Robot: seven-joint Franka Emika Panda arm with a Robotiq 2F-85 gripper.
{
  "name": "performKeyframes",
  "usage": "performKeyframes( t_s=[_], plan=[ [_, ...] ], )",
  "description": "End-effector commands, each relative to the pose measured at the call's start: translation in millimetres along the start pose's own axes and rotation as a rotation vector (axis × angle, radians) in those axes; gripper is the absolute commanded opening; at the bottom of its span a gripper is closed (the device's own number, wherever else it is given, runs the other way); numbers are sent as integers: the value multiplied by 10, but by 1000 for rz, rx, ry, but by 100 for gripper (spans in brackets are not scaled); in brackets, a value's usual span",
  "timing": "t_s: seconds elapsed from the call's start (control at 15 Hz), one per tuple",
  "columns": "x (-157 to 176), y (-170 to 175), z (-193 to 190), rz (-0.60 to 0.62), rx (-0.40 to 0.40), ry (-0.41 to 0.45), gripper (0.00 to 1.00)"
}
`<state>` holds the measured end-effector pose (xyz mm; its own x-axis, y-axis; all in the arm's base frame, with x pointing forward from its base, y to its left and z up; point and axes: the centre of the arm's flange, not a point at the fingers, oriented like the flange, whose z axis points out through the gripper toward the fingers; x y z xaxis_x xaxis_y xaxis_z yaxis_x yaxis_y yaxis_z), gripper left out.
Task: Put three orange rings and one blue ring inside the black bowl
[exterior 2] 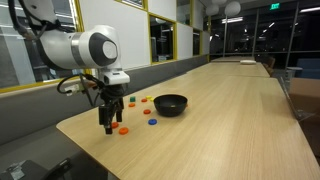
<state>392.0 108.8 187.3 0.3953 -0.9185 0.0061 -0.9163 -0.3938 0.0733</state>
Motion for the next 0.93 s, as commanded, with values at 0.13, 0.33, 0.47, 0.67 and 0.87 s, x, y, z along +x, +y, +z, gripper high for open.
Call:
performKeyframes(
  t_s=[0.13, 0.33, 0.47, 0.67, 0.87],
  plan=[
    [4, -176, 140, 35, 43, -9, 100],
    [65, -222, 135, 59, 72, -16, 100],
    [90, -245, 133, 70, 90, -15, 100],
    [111, -251, 149, 75, 102, -14, 100],
    [121, -251, 203, 80, 106, -10, 100]
  ],
)
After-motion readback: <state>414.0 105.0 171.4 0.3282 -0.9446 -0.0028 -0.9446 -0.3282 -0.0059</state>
